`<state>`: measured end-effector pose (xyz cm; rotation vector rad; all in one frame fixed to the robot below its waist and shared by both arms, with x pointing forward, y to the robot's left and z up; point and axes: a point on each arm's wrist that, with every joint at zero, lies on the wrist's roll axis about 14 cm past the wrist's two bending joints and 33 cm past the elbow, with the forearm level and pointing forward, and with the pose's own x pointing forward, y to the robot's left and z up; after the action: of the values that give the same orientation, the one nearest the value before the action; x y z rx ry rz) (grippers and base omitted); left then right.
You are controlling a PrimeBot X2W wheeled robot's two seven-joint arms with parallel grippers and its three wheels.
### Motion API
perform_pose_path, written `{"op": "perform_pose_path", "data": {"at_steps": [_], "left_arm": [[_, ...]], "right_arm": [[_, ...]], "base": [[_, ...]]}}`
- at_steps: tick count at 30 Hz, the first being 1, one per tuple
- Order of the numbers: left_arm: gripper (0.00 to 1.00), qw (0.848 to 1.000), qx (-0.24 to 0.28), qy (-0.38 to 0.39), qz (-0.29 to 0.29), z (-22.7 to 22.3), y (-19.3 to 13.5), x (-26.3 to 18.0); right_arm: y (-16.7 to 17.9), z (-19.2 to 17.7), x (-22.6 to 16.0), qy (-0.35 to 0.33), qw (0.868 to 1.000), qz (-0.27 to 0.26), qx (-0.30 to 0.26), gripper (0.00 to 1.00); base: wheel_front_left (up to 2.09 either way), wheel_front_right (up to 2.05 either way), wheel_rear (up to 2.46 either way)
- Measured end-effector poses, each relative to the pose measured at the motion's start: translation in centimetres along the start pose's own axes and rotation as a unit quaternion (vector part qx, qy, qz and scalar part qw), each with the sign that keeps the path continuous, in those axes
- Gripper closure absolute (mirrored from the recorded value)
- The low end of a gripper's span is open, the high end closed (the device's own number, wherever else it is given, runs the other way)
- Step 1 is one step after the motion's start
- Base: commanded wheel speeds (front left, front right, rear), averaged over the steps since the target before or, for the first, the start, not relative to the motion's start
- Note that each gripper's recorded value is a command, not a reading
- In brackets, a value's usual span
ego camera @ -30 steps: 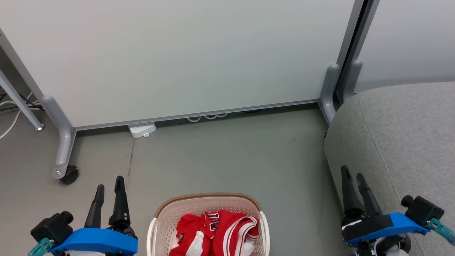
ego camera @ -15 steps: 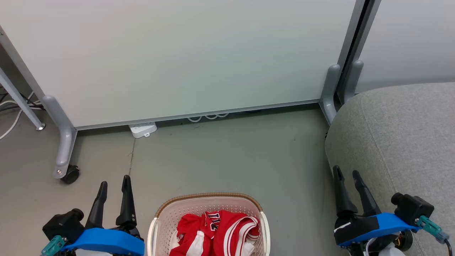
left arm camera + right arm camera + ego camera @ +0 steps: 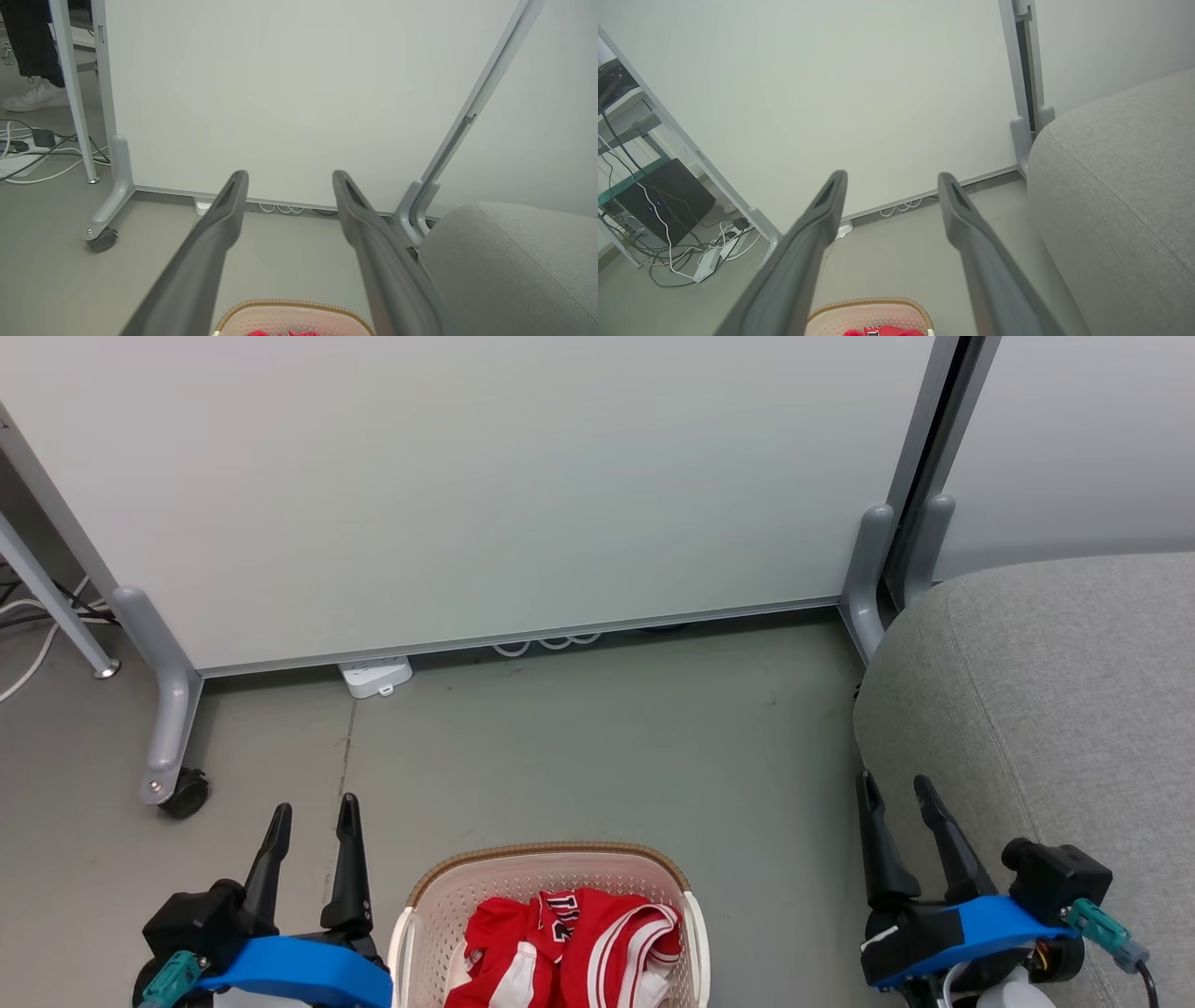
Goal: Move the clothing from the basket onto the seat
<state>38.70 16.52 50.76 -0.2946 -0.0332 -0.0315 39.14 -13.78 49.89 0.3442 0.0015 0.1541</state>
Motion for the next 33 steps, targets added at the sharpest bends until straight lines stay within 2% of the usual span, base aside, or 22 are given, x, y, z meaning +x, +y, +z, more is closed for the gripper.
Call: {"op": "perform_pose_path", "data": {"at_steps": [19, 33], "left_arm": [[0.00, 0.997, 0.070, -0.010, -0.021, 0.0, -0.9, 0.0], [0.00, 0.994, 0.102, -0.009, -0.029, -0.5, -1.0, -0.1]], "right_arm": [[0.6, -0.3, 0.0, -0.001, 0.997, 0.019, -0.078, 0.00], [1.3, -0.9, 0.1, 0.004, 0.992, 0.037, -0.121, 0.00]], "base": [[0.00, 0.00, 0.00], [0.00, 0.00, 0.00]]}}
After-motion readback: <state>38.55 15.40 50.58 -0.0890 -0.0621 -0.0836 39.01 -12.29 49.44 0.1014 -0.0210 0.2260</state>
